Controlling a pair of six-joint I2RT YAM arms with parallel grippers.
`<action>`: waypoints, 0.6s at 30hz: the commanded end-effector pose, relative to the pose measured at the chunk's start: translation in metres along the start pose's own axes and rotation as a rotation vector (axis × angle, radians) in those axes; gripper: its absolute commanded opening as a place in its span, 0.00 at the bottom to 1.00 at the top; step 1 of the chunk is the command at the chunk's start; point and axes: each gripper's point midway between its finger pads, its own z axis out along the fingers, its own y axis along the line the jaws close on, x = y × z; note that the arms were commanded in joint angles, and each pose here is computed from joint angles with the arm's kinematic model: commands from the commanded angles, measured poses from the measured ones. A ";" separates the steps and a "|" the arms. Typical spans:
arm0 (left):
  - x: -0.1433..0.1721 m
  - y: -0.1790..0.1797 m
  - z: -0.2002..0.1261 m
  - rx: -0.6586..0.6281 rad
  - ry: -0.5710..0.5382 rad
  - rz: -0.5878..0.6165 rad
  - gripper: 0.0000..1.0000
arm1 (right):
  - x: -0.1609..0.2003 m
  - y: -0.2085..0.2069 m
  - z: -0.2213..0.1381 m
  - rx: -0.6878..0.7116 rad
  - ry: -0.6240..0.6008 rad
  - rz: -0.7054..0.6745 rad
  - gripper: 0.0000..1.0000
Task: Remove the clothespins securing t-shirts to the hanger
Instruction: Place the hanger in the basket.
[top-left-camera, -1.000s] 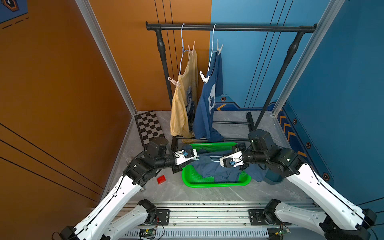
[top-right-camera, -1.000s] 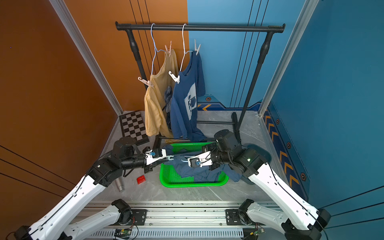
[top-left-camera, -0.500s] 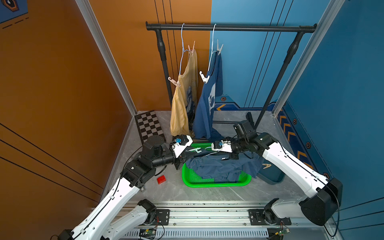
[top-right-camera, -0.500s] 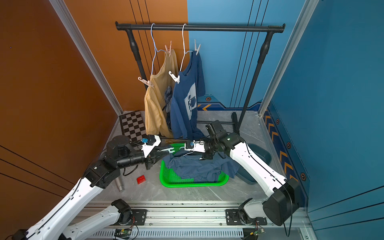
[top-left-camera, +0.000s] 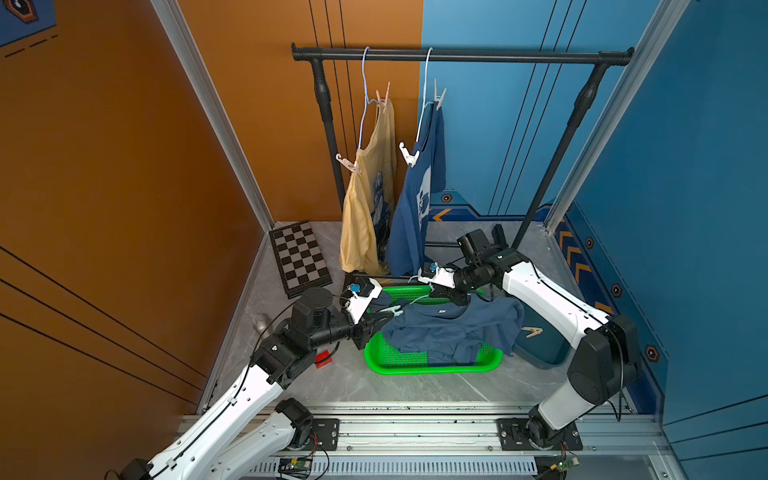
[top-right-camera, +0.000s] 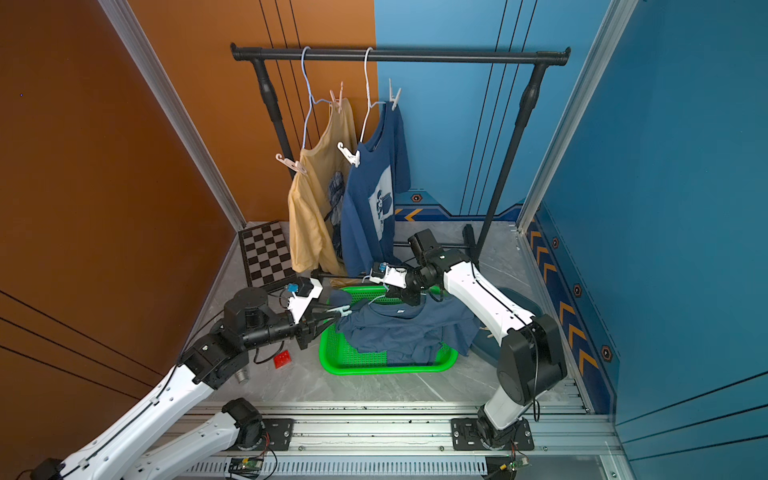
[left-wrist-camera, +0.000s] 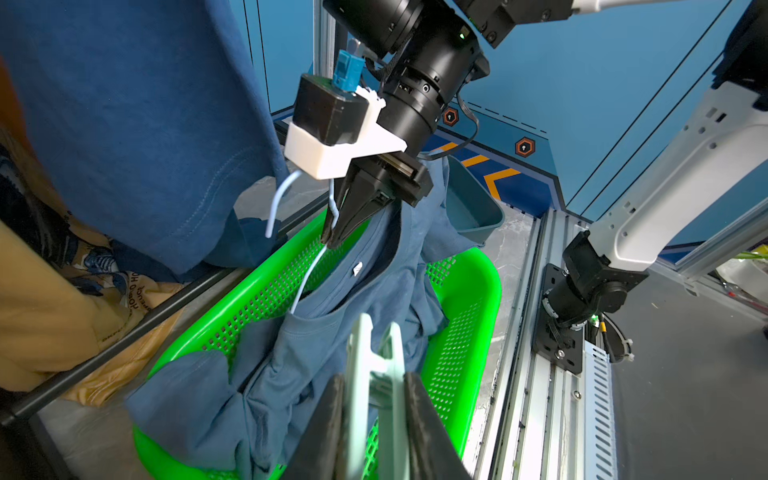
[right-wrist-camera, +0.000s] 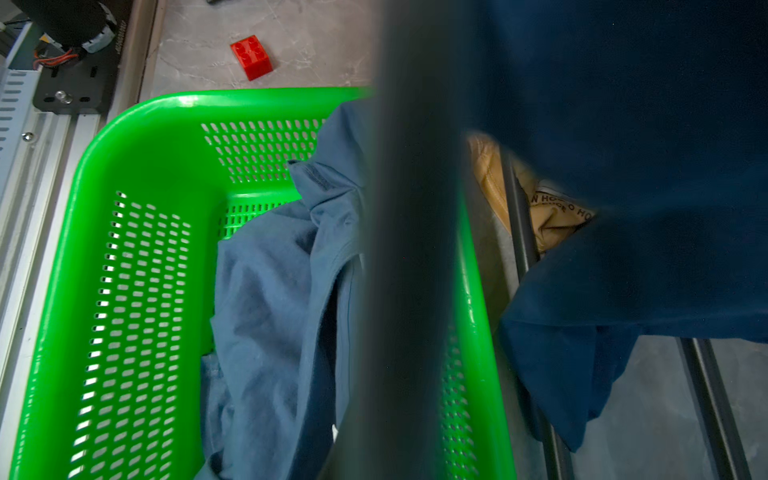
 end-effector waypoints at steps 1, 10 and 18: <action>-0.002 0.002 0.003 -0.024 -0.023 -0.021 0.20 | 0.009 -0.013 0.007 0.003 0.029 0.047 0.14; 0.013 0.013 0.012 -0.089 0.020 -0.080 0.20 | 0.029 -0.033 0.021 0.022 0.099 0.044 0.37; 0.018 0.012 0.016 -0.091 0.032 -0.127 0.20 | 0.028 -0.040 0.004 0.069 0.092 0.043 0.64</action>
